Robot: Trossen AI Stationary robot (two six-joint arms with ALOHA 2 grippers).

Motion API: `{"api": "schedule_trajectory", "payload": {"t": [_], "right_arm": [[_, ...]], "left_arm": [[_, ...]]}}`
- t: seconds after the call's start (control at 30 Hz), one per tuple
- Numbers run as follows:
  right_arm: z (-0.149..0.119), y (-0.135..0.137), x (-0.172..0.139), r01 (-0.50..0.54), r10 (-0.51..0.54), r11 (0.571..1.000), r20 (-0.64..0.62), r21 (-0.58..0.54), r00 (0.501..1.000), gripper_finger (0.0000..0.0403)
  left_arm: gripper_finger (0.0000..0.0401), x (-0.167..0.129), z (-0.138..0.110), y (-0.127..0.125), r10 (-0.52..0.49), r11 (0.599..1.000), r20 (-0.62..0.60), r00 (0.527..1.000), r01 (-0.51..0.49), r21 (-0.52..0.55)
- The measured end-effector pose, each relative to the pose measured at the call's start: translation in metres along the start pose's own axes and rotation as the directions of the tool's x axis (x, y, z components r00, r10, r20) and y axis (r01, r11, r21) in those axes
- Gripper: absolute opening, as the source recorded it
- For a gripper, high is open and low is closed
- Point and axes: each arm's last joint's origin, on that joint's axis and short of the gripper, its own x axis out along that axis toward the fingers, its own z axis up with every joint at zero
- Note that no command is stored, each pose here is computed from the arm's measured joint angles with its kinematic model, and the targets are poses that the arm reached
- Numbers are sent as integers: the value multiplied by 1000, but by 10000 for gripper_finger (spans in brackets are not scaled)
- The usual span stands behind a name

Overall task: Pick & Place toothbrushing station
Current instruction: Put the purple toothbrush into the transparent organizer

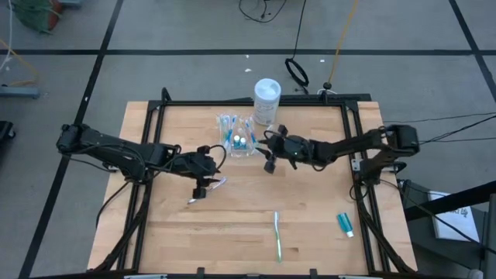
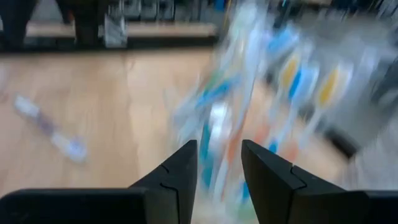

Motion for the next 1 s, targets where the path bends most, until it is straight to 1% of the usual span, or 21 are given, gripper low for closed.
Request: {"api": "schedule_trajectory", "payload": {"t": [0.07, 0.17, 0.23, 0.33, 0.43, 0.5, 0.57, 0.73, 0.83, 0.9, 1.0], "right_arm": [[0, 1, -11, -11, 12, 1000, -88, 20, 996, 120], [1, 3, -25, -20, 31, 998, -179, 60, 983, 117], [0, 5, -35, -24, 41, 997, -239, 73, 970, 117], [0, 8, -46, -29, 53, 996, -292, 86, 955, 118], [0, 10, -51, -42, 63, 996, -309, 76, 949, 118], [0, 12, -52, -48, 68, 996, -310, 72, 948, 117], [0, 12, -52, -50, 69, 996, -312, 69, 948, 115], [0, 12, -52, -48, 67, 997, -317, 68, 946, 114], [0, 12, -52, -48, 67, 997, -317, 68, 946, 114], [0, 12, -52, -48, 67, 997, -316, 68, 946, 114], [0, 12, -52, -48, 67, 997, -314, 68, 947, 114]], "left_arm": [[147, 6, 3, -1, -1, 998, 16, 1000, 2, -69], [147, 22, 3, -3, -6, 984, -2, 1000, 6, -179], [147, 36, -2, -6, -13, 969, -61, 998, -2, -248], [147, 55, -11, -9, -15, 940, -157, 987, -39, -338], [147, 71, -24, -9, -4, 905, -274, 962, -113, -411], [147, 82, -31, -10, 11, 886, -331, 943, -163, -433], [147, 93, -37, -11, 15, 874, -366, 930, -190, -448], [147, 114, -48, -12, 43, 883, -427, 903, -234, -407], [146, 120, -52, -12, 49, 877, -443, 895, -251, -410], [137, 121, -52, -12, 42, 868, -447, 893, -255, -427], [103, 119, -51, -12, 37, 868, -440, 897, -247, -430]]}}
